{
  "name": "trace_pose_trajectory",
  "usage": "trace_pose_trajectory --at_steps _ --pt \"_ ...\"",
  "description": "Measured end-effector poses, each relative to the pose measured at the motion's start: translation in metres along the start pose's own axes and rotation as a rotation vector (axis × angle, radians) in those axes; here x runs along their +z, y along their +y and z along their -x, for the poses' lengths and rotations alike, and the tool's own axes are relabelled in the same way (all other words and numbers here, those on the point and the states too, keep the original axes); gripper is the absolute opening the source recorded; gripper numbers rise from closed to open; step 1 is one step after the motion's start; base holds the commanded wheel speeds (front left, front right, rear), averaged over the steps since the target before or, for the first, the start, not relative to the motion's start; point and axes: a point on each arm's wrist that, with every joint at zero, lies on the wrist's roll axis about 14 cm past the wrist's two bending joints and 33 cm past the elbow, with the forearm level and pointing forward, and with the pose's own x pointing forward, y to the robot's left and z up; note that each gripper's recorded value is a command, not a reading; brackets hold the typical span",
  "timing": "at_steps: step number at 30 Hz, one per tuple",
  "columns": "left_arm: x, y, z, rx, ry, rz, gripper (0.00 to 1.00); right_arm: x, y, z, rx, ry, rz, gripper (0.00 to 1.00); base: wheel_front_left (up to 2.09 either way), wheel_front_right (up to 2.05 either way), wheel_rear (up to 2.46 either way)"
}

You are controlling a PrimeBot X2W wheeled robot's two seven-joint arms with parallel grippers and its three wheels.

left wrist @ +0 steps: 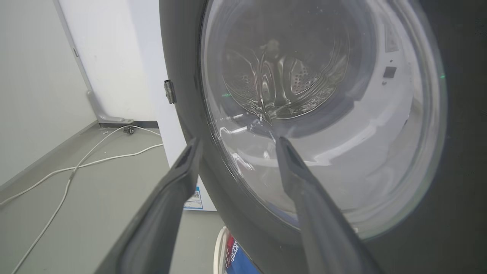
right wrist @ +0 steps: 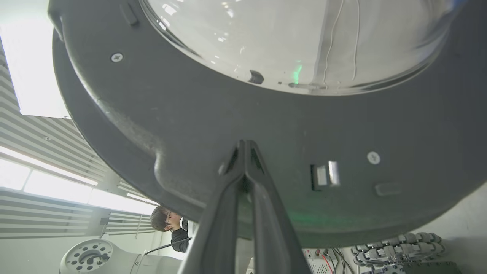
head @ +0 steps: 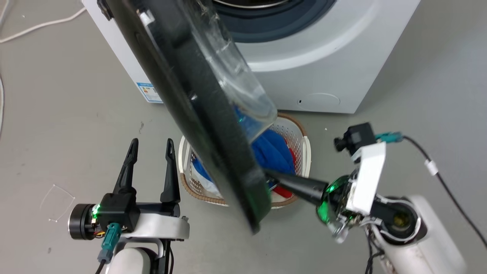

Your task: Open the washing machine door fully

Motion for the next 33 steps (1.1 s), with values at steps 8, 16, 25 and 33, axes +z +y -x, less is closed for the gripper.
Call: trace_pose_trajectory --at_steps 8,16,25,33 --pt "0.007 0.005 0.014 0.013 -0.009 -0.006 1.00 -0.031 0.007 -0.003 0.025 0.030 -0.037 0.00 0.00 0.00 0.00" --pt "0.012 0.006 0.023 0.018 -0.017 -0.007 1.00 -0.031 0.009 0.004 0.026 -0.050 -0.058 0.00 0.00 0.00 0.00" --pt "0.022 0.002 0.041 0.008 -0.036 0.000 1.00 0.012 0.029 0.054 0.048 -0.416 -0.004 0.00 0.00 0.00 0.00" --pt "0.028 0.000 0.053 -0.001 -0.051 0.004 1.00 0.045 0.055 0.114 -0.027 -0.796 0.254 0.00 0.00 0.00 0.00"
